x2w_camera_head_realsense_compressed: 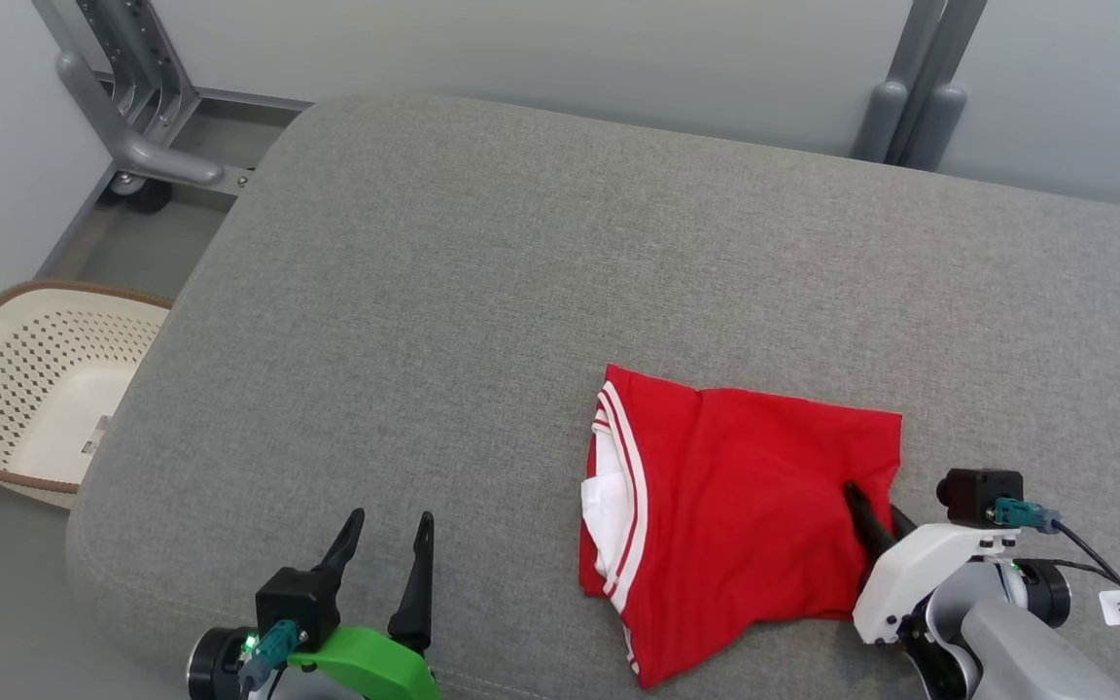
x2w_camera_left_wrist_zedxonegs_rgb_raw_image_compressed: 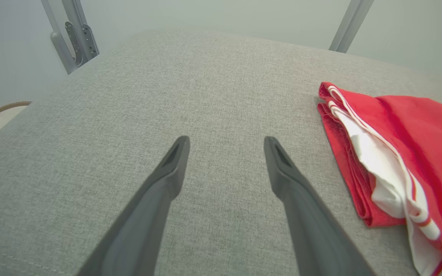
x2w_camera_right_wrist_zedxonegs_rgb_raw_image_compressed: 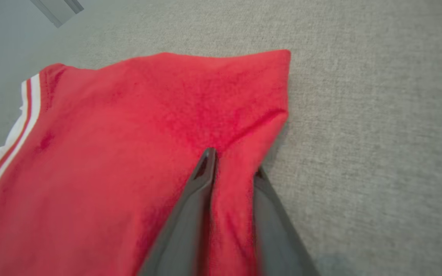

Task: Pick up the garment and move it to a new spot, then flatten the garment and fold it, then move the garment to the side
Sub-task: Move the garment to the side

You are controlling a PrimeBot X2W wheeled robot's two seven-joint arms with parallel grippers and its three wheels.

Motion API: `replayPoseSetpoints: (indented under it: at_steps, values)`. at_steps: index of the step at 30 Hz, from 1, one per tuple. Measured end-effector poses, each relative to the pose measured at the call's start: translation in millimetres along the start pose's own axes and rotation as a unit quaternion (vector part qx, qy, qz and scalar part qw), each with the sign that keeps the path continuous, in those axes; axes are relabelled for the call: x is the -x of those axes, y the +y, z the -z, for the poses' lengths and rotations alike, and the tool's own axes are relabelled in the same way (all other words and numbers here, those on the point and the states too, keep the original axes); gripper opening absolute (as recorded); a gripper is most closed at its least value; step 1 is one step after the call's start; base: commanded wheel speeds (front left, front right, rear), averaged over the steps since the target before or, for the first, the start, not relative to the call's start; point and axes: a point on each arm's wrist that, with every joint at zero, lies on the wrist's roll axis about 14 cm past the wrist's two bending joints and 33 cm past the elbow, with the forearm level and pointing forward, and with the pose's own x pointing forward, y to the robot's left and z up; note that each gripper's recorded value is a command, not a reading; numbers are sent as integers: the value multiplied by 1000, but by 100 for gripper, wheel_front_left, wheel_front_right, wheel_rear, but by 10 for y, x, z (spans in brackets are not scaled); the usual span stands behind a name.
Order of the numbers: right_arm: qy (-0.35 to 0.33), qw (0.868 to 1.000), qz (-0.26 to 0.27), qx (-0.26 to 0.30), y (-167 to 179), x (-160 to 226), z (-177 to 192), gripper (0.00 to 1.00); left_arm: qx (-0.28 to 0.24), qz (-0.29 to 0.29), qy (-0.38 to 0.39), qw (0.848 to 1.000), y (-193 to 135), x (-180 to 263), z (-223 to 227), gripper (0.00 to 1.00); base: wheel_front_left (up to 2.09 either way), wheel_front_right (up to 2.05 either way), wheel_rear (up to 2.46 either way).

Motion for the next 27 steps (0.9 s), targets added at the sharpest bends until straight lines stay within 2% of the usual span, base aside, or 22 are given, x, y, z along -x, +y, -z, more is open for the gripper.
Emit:
replayPoseSetpoints:
  at_steps: [6, 13, 27]
  values:
    - [-31, 999, 15, 9, -149, 35, -201, 0, -5, 16, -5, 1000, -88, -40, -35, 100, 0, 0, 0]
    - [-72, 996, 51, 12, -421, 183, -472, 0, -13, 61, -16, 998, -350, -142, -110, 100, 0, 0, 0]
    - [-116, 980, 158, -14, -1084, 887, -534, 0, -32, 208, -31, 977, -1314, -457, -238, 100, 0, 0, 0]
